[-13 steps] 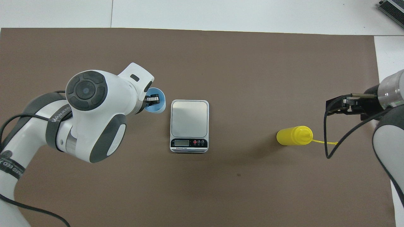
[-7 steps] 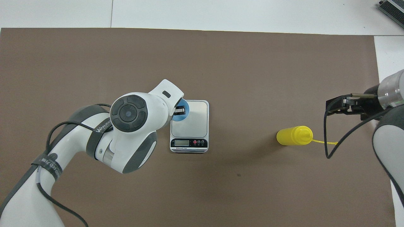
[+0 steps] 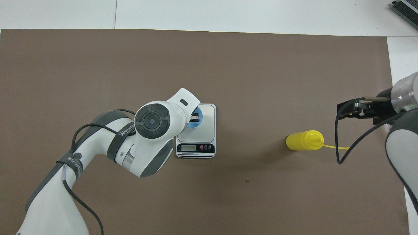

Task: Pour seasoning into cup on scale with both arms
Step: 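Lower the cup onto the scale and open the left gripper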

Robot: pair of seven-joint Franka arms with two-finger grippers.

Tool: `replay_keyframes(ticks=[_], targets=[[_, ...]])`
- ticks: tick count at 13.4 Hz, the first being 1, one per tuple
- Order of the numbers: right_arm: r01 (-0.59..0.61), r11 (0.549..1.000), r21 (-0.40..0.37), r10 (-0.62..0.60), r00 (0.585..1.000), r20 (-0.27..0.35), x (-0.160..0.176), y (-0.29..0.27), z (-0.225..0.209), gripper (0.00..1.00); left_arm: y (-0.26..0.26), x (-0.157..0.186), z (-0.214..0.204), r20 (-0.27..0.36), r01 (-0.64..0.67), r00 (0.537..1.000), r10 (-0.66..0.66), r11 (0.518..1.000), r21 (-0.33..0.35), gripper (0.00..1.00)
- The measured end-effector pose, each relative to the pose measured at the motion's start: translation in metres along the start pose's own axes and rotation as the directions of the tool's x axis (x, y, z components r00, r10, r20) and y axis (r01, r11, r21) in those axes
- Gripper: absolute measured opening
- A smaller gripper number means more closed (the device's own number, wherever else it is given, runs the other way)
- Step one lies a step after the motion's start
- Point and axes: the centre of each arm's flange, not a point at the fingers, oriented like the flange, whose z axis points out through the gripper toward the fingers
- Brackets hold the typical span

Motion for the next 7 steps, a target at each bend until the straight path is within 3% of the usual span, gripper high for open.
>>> replay_keyframes(ticks=[7], targets=[[0.0,1.0,0.0,0.0,1.0,0.0,0.0,0.0,0.0,1.0,-0.0012,0.0046,0.0023,-0.022,0.003,1.0,-0.004,1.0,-0.014,0.04]])
